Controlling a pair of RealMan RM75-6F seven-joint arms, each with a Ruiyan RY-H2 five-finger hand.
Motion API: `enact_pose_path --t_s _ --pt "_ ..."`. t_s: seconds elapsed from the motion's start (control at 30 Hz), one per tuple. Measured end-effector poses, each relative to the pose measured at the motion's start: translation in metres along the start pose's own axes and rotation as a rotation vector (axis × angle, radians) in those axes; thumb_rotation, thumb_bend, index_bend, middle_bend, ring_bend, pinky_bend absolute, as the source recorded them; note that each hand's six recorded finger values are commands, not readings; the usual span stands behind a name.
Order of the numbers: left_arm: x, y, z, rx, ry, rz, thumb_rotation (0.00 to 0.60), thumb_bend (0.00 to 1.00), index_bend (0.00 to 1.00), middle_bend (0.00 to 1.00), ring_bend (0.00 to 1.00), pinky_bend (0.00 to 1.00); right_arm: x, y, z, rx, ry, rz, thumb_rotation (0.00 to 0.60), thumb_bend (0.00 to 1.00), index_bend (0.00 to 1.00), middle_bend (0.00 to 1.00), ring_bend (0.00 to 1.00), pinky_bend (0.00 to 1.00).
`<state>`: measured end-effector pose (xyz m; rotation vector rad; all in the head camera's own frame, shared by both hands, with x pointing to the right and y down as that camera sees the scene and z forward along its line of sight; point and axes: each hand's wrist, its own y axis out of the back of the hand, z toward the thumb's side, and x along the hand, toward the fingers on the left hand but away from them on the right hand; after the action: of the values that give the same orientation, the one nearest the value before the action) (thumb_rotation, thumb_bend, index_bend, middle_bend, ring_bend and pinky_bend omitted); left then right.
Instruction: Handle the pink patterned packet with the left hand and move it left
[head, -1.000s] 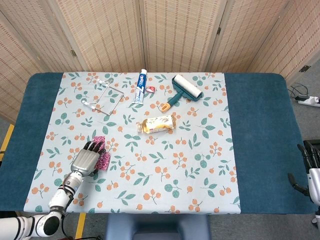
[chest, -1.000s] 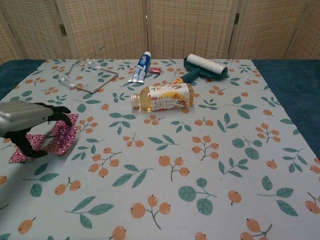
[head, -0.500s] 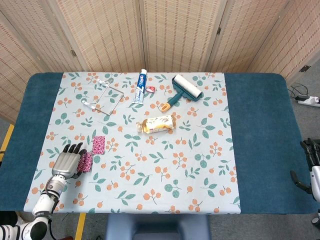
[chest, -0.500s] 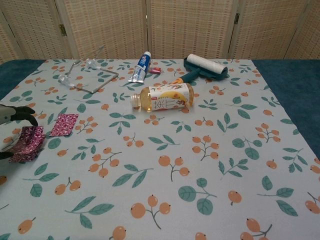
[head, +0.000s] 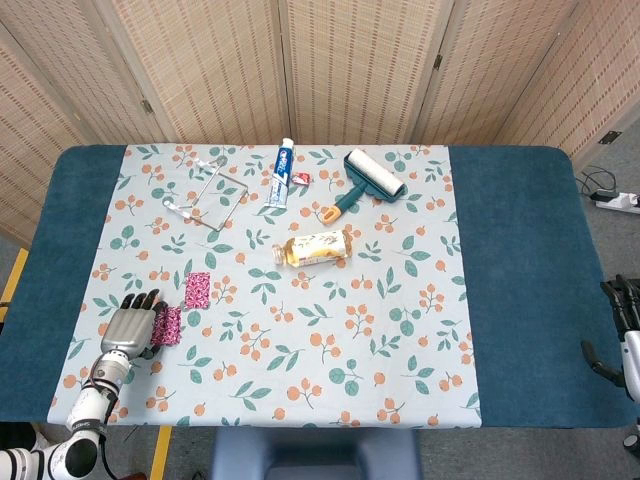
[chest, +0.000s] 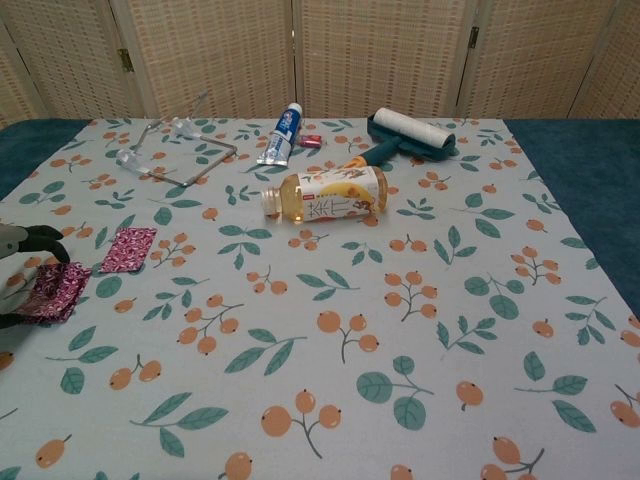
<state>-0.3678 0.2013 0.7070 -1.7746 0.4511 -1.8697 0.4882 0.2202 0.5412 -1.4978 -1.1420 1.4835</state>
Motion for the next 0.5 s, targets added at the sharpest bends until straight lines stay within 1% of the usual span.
enact_pose_path --t_s 0.27,0.5 --pt "0.0047 -0.0006 0.0033 0.015 0.002 -0.008 0.600 0.36 0.19 0.00 0.00 0.00 0.0011 -0.0010 -0.0009 -0.002 -0.005 0.002 0.600 0.36 0.00 0.00 0.00 0.00" --pt "0.0058 -0.0008 0.0002 0.016 0.017 -0.008 0.600 0.36 0.18 0.00 0.00 0.00 0.0011 -0.0018 -0.0008 -0.002 -0.005 0.003 0.600 0.37 0.00 0.00 0.00 0.00"
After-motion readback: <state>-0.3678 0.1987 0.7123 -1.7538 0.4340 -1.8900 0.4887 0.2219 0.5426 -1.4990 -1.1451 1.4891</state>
